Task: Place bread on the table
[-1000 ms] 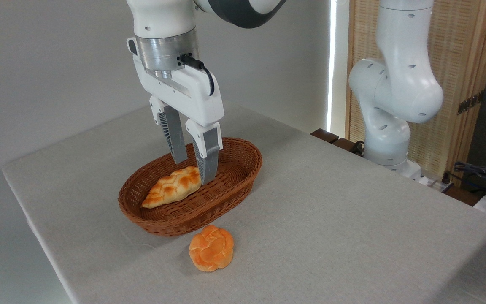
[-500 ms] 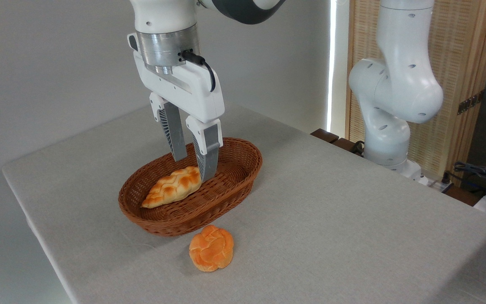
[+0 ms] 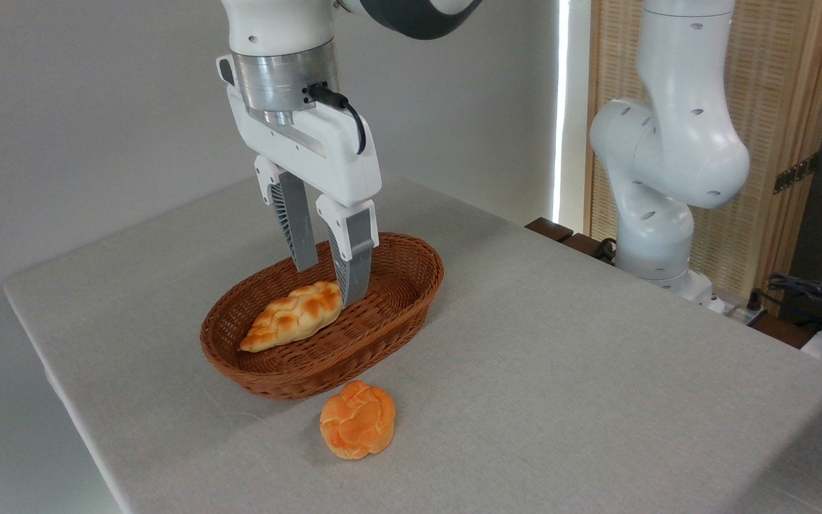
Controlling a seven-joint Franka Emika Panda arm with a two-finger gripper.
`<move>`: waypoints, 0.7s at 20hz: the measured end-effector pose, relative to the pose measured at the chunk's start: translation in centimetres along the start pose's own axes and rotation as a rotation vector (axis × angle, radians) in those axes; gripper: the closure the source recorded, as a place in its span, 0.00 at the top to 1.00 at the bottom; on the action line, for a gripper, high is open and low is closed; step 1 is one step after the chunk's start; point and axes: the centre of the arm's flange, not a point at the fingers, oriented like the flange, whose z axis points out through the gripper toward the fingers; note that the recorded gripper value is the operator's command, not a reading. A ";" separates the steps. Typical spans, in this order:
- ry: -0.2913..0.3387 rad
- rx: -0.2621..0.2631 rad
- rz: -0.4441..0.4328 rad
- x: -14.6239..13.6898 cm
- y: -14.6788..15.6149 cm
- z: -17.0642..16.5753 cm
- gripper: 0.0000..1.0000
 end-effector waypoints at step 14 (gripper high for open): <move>-0.011 -0.011 0.004 0.0 0.2 0.1 1.00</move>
